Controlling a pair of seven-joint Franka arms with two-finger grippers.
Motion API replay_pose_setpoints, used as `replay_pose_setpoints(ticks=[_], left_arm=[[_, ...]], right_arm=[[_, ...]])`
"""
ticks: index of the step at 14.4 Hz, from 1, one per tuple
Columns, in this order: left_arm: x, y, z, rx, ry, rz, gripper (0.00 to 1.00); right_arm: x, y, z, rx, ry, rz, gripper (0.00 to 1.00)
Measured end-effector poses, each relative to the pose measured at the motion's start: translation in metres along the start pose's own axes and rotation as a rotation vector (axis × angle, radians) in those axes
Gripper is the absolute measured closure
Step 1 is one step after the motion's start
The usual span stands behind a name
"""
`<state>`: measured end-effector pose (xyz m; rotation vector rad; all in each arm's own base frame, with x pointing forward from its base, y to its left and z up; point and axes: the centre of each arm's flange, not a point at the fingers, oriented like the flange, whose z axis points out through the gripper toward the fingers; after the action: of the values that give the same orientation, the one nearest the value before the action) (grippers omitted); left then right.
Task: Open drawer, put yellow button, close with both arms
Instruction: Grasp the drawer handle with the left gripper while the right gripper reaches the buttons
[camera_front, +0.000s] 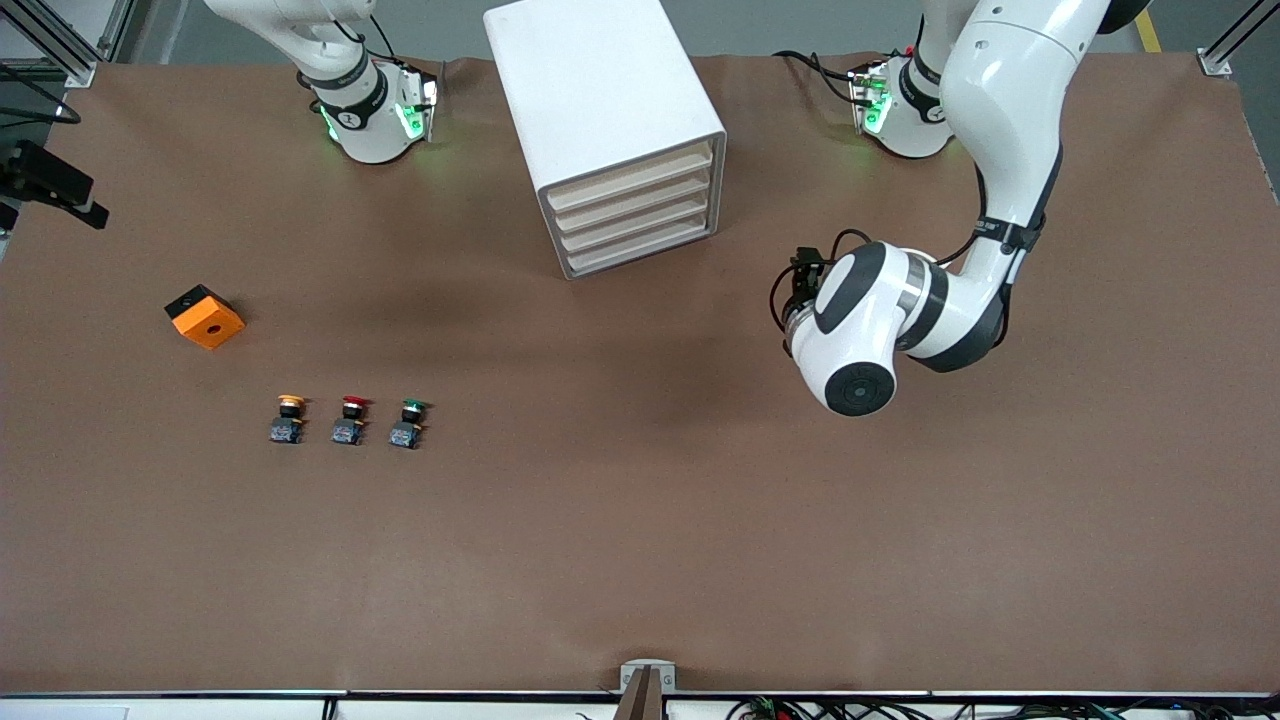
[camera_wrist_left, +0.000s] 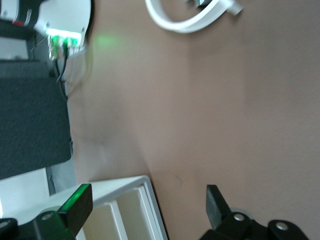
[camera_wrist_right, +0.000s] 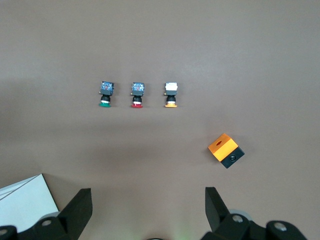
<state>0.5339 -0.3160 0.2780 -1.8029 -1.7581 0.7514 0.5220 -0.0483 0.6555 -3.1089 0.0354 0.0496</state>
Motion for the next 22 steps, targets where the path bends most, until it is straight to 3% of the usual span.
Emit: replay_pose_setpoints(ticks=[5,10,14,16,18,21,22], left_arm=[[-0.059,-0.011,0.042,0.117,-0.056,-0.102,0.00],[-0.080,-0.013,0.049,0.255,-0.219,-0.182,0.00],[-0.091,-0.018,0.049,0.346,-0.289,-0.272,0.04],[-0.095,-0.024,0.052,0.402,-0.289,-0.273,0.06],[-0.101,-0.029,0.058,0.441,-0.279,-0.263,0.15],[-0.109,-0.036,0.069,0.521,-0.276,-0.246,0.15],[-0.112,-0.037,0.073,0.537,-0.274,-0.242,0.21]], right_arm=[[0.020,0.007,0.022,-0.002,-0.008,0.012,0.00],[0.056,0.011,0.076,-0.006,-0.074,0.018,0.00],[0.062,0.015,0.084,-0.007,-0.084,0.024,0.00],[0.064,0.018,0.087,-0.008,-0.091,0.029,0.00],[0.066,0.019,0.094,-0.008,-0.102,0.031,0.00],[0.070,0.029,0.104,-0.006,-0.115,0.048,0.00],[0.073,0.036,0.110,-0.005,-0.111,0.058,0.00]])
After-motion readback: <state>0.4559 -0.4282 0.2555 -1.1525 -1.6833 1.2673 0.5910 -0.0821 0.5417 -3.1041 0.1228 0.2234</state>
